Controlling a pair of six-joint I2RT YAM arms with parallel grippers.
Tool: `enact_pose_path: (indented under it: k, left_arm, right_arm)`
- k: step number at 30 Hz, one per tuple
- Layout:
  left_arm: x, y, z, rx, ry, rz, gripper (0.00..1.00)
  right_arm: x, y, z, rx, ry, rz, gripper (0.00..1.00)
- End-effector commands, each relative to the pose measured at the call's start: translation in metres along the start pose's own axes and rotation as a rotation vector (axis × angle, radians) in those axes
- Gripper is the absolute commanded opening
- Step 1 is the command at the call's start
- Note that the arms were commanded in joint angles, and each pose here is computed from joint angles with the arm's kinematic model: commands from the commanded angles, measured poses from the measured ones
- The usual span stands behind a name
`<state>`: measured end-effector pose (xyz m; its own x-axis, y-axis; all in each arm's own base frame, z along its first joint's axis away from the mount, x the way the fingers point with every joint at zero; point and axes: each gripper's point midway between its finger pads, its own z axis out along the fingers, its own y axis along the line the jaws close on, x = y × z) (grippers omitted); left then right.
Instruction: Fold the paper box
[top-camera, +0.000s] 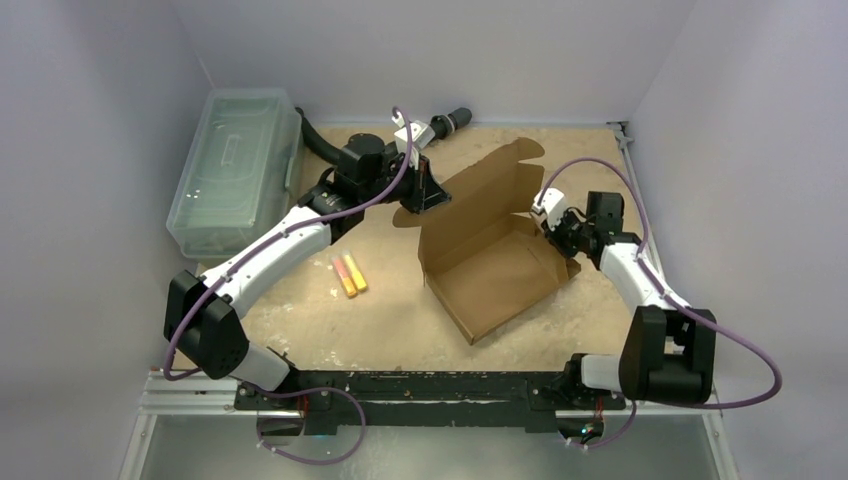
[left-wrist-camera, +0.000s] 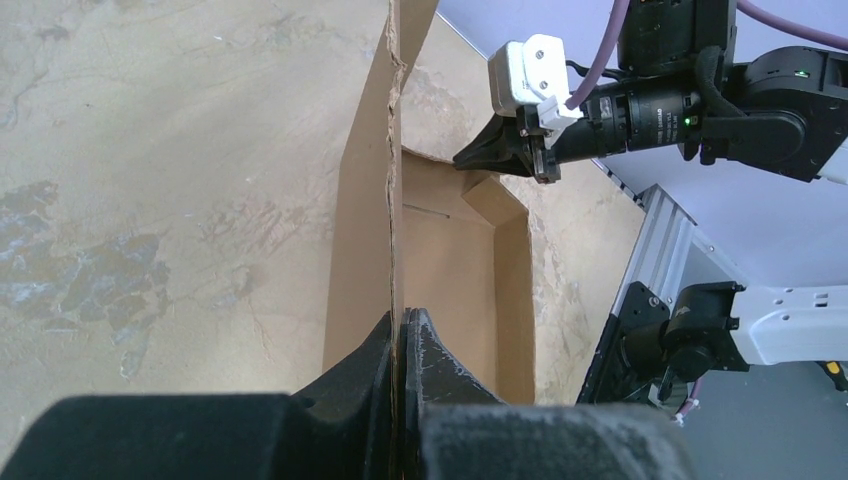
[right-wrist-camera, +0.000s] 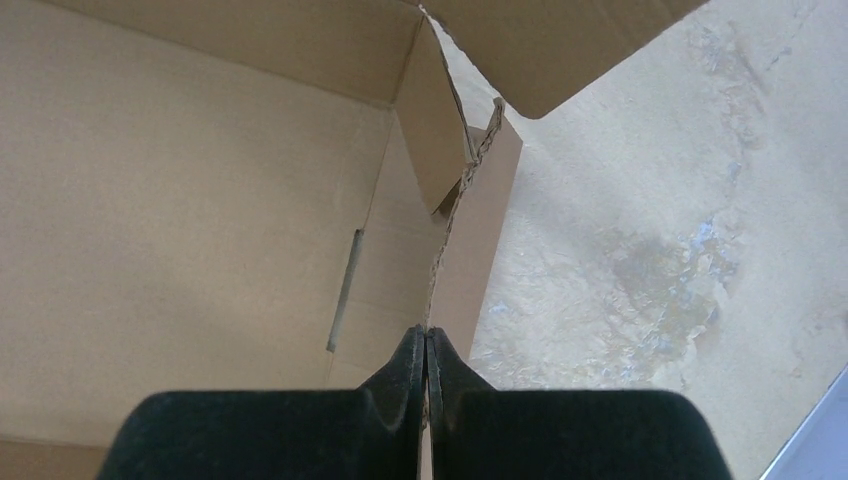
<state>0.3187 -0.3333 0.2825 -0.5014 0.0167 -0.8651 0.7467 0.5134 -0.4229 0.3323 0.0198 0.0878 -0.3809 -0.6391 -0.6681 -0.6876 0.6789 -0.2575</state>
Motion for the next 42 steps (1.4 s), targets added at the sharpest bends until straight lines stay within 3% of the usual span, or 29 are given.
enact_pose_path:
  k: [1, 16, 27, 33, 42]
  left_arm:
    - [-0.024, -0.004, -0.004, -0.001, -0.080, 0.038, 0.00]
    - [-0.015, 0.000, 0.012, 0.032, 0.001, 0.044, 0.00]
    - [-0.022, -0.016, 0.009, 0.115, 0.007, 0.096, 0.00]
    - [-0.027, -0.024, 0.012, 0.152, 0.005, 0.068, 0.00]
    - [-0.031, -0.037, 0.005, 0.207, -0.014, 0.056, 0.00]
  right_arm:
    - [-0.005, -0.001, -0.005, 0.016, 0.005, -0.053, 0.00]
    - [-0.019, 0.026, -0.010, -0.011, 0.000, -0.230, 0.00]
    - [-0.050, 0.018, -0.018, 0.033, -0.060, -0.217, 0.00]
    - [-0.060, 0.050, -0.003, -0.042, -0.046, -0.292, 0.00]
    - [-0.052, 0.056, 0.008, 0.023, 0.013, -0.338, 0.00]
